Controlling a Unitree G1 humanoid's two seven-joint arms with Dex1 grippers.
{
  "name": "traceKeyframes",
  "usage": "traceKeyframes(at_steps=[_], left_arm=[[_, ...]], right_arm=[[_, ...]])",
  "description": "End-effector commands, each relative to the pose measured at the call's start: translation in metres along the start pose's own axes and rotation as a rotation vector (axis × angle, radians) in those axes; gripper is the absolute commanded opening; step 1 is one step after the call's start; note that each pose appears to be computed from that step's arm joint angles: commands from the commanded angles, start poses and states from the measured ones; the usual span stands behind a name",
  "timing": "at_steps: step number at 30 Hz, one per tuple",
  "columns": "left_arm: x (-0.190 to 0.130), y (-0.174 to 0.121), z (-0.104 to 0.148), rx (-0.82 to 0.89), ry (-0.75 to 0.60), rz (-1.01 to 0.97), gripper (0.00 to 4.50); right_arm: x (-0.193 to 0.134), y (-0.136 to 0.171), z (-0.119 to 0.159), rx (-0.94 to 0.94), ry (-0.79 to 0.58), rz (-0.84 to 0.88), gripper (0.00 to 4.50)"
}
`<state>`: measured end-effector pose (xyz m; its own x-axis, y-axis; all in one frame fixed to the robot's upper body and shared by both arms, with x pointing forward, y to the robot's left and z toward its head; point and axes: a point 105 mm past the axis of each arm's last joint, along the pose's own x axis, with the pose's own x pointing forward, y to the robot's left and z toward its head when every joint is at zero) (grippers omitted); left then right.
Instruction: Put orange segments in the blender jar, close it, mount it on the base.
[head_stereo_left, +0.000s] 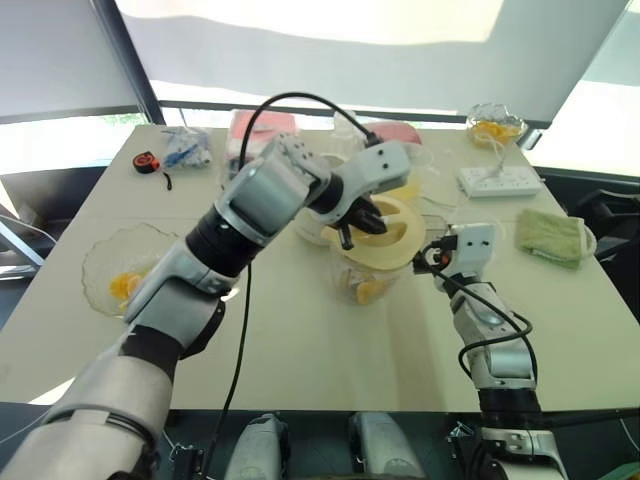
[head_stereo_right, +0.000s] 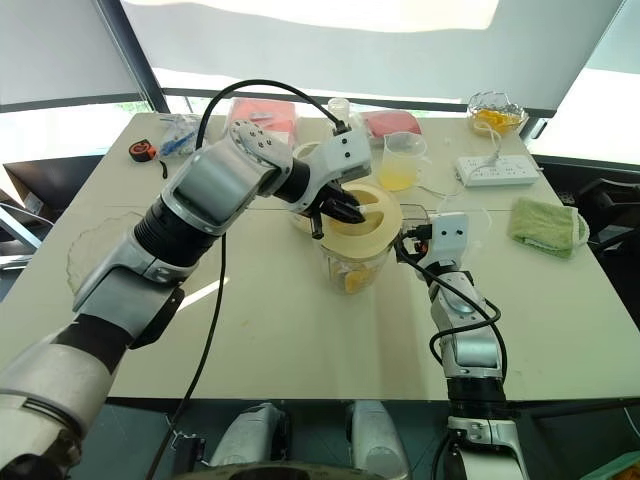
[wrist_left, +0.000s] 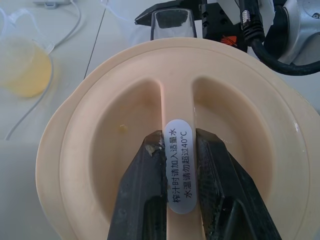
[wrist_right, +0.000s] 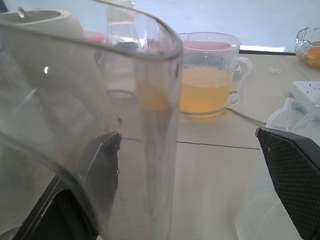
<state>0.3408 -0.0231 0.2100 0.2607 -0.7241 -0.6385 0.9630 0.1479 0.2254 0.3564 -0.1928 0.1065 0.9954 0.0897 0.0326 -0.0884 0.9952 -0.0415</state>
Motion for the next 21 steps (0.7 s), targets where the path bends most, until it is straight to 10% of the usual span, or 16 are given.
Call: traceKeyframes(at_steps=[1, 5, 11, 21], left_arm=[[0.023, -0.007, -0.051, -0.093, 0.155, -0.030, 0.24], [0.024, -0.007, -0.050, -0.090, 0.151, -0.029, 0.24], [0.023, -0.007, -0.048, -0.079, 0.144, -0.032, 0.24], [0.020, -0.009, -0.040, 0.006, 0.091, -0.073, 0.24]], right_arm=[[0.002, -0.001, 0.017, 0.002, -0.058, 0.002, 4.50], [0.002, 0.000, 0.017, 0.004, -0.059, 0.011, 3.97], [0.001, 0.002, 0.019, 0.009, -0.064, 0.024, 1.29], [-0.002, 0.010, 0.018, 0.009, -0.055, 0.056, 1.13]])
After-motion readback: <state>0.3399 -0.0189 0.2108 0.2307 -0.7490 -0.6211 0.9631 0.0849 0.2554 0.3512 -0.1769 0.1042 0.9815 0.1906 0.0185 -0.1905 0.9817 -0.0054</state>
